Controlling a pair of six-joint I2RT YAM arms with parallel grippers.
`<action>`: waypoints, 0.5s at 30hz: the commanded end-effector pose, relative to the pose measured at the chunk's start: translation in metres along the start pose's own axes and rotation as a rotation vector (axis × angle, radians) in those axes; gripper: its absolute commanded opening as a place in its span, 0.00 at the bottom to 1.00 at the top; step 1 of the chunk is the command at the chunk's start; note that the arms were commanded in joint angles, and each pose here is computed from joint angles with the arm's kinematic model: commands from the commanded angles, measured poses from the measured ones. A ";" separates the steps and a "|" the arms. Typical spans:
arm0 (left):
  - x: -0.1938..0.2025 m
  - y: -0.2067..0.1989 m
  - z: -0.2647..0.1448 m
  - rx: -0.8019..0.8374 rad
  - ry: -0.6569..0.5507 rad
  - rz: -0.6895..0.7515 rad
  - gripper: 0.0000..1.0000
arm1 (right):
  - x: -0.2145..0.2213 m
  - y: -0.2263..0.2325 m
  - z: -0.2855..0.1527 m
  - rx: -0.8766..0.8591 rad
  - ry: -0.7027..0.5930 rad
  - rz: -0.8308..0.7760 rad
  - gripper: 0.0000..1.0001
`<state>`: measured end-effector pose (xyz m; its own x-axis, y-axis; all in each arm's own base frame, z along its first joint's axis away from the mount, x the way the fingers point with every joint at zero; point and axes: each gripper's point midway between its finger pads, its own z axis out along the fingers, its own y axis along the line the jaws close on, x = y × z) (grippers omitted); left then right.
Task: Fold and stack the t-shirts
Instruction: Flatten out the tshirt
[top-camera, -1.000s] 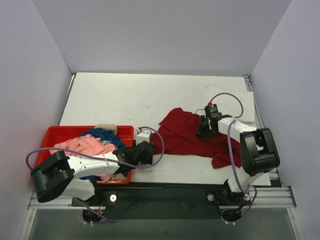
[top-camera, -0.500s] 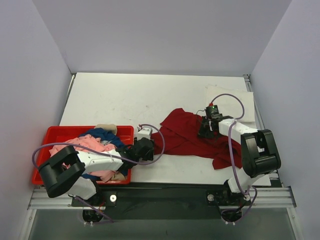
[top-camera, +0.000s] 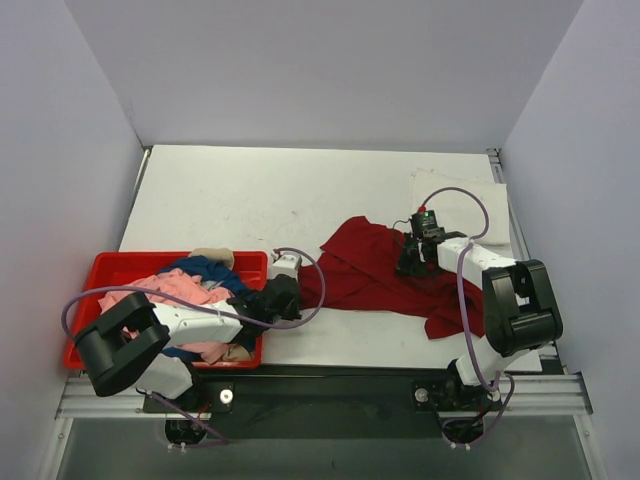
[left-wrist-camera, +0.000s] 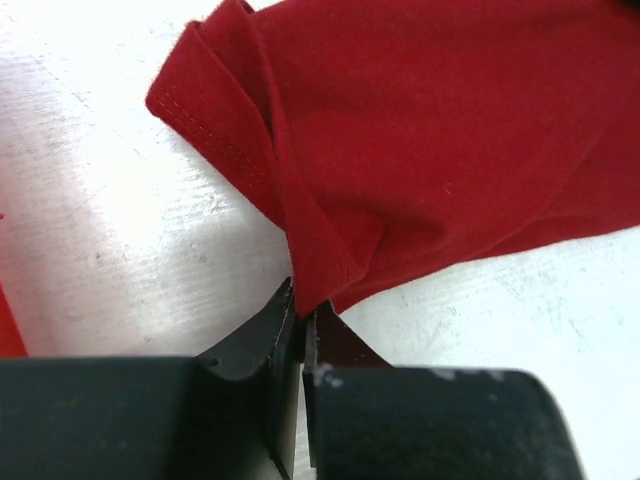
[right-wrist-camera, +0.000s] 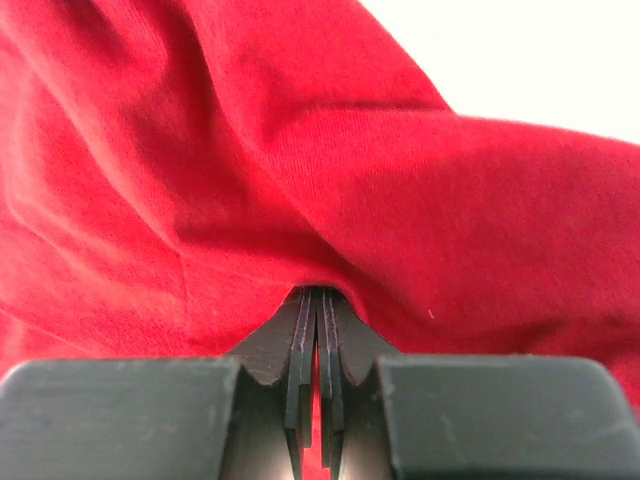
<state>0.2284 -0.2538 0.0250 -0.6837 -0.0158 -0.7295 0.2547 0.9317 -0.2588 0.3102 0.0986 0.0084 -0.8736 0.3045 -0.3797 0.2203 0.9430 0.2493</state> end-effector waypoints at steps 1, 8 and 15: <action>-0.017 -0.009 -0.014 0.059 -0.051 -0.025 0.03 | 0.011 -0.007 -0.018 0.059 0.005 -0.049 0.00; -0.004 -0.001 -0.035 0.095 -0.021 -0.040 0.00 | -0.031 0.032 -0.060 0.041 -0.173 -0.178 0.38; 0.000 -0.002 -0.056 0.150 -0.015 -0.047 0.00 | -0.078 0.095 -0.038 -0.096 -0.151 -0.279 0.44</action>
<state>0.1998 -0.2381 0.0597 -0.6709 -0.0687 -0.7383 0.3118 0.8772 -0.3650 0.3621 0.1437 0.1049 -0.7940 0.1310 -0.5937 0.0108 0.9794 0.2017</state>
